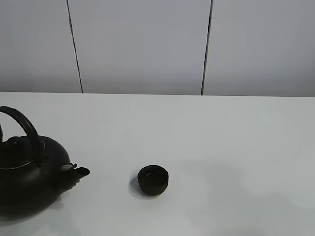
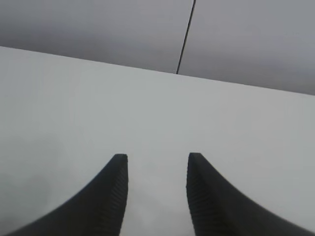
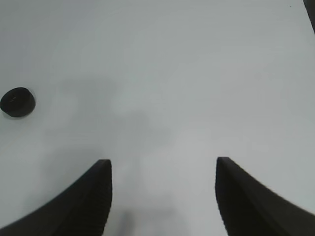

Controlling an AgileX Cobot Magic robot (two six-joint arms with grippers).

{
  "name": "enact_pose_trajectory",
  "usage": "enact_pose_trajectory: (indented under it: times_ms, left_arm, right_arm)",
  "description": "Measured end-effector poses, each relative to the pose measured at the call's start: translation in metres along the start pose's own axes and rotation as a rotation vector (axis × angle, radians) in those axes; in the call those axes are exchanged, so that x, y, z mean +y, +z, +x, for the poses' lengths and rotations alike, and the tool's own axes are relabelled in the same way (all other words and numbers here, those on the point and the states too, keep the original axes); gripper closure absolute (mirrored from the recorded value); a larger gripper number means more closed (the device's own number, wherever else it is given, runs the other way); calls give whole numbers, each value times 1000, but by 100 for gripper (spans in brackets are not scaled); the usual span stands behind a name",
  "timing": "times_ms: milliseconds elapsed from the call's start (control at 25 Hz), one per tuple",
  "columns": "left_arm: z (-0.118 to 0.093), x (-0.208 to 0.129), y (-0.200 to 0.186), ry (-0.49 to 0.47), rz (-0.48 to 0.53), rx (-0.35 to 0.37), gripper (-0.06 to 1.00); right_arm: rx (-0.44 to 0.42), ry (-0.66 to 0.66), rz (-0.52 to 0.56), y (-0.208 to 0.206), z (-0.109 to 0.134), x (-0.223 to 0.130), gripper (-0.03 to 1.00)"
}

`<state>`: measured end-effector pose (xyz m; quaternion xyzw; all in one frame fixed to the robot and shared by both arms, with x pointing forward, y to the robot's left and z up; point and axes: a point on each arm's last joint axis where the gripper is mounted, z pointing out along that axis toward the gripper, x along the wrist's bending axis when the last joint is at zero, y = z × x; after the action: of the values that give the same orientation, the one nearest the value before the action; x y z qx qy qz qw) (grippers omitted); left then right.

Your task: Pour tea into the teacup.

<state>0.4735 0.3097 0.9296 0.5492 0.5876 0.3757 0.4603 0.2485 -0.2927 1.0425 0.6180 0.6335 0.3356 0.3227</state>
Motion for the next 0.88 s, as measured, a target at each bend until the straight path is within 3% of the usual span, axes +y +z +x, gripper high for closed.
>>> enact_pose_trajectory:
  times_ms: [240,480,680,880]
  left_arm:
    - [-2,15,17,-36,43,-36,65]
    - [-2,24,15,-65,65,-23,65]
    - [-5,58,3,-37,37,13,65]
    - [-5,88,-30,-60,84,106,65]
  right_arm:
    - [0,0,0,0,0,0,54]
    - [0,0,0,0,0,0,54]
    - [0,0,-2,0,0,0,54]
    - [0,0,-2,0,0,0,54]
